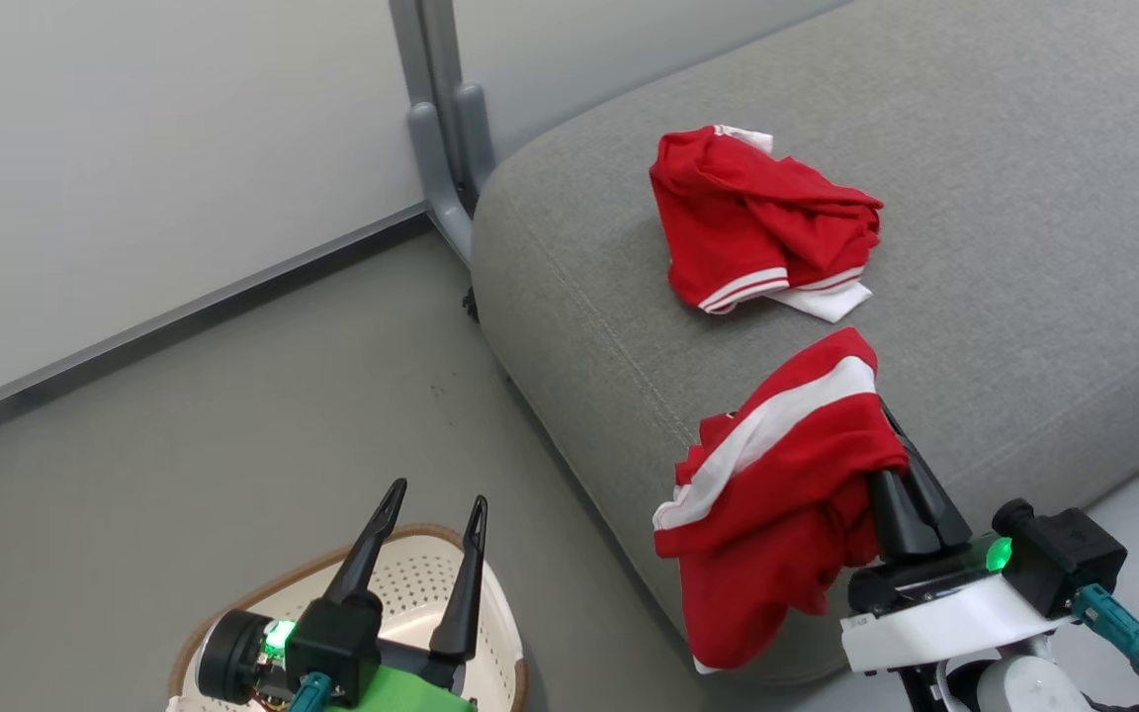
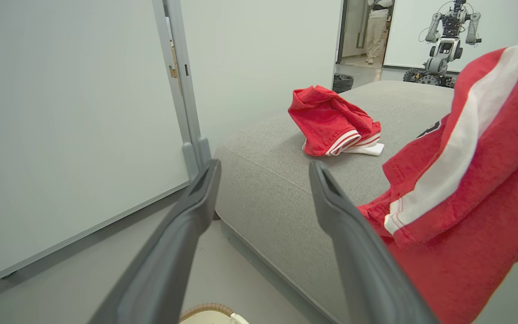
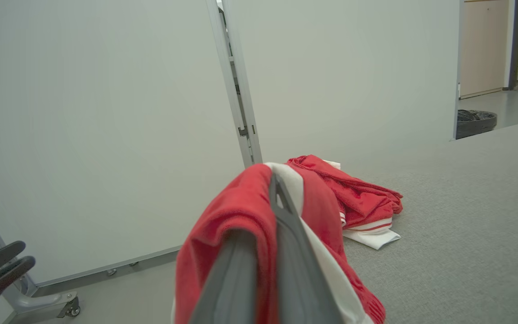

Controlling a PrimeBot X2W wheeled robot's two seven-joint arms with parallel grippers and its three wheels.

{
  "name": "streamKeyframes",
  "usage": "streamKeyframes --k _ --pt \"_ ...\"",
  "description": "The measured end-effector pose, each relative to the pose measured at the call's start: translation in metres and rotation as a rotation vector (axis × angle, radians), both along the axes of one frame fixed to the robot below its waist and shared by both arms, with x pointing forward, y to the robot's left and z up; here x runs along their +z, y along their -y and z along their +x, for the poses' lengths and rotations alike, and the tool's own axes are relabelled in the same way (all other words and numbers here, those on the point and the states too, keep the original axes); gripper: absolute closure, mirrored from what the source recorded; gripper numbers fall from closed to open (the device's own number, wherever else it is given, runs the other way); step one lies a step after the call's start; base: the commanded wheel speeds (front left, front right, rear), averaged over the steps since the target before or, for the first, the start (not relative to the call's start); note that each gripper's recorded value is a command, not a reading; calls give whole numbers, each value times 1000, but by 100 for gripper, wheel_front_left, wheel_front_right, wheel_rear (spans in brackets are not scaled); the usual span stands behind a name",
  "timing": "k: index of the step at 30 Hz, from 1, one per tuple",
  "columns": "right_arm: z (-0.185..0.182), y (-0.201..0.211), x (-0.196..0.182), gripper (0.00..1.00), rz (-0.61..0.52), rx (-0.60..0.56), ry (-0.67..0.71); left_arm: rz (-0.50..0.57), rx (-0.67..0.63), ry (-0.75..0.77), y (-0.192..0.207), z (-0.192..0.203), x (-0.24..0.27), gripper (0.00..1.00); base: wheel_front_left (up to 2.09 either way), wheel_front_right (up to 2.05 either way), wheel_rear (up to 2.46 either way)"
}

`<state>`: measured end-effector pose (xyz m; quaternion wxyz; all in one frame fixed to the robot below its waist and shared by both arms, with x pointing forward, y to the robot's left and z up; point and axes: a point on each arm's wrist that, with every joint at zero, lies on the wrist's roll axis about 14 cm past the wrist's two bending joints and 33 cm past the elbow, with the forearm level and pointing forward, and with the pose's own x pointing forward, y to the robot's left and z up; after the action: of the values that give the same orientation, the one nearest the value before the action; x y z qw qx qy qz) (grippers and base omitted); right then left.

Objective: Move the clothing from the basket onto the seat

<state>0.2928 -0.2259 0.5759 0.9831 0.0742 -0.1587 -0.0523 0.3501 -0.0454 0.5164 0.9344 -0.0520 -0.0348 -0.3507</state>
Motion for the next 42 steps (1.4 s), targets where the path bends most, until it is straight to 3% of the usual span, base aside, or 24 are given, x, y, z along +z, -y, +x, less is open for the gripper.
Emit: streamKeyframes --k 10,18,23,31,37,42 --pt "-23 35 -5 100 6 -146 -29 7 -135 -18 37 1 -13 0 0 0 0" --pt "-8 47 -8 100 -15 -175 -60 -8 -179 -37 48 13 -23 0 0 0 0" --pt "27 60 15 100 -34 -174 5 -18 -170 -34 45 27 -26 0 0 0 0" --pt "107 84 88 100 -105 -151 206 -21 -157 -35 36 58 -40 0 0 0 0" --pt "164 95 139 100 -242 -106 315 -12 -117 -54 21 82 -59 0 0 0 0" --pt "219 106 154 100 -305 -87 326 7 -71 -69 3 100 -78 0 0 0 0"
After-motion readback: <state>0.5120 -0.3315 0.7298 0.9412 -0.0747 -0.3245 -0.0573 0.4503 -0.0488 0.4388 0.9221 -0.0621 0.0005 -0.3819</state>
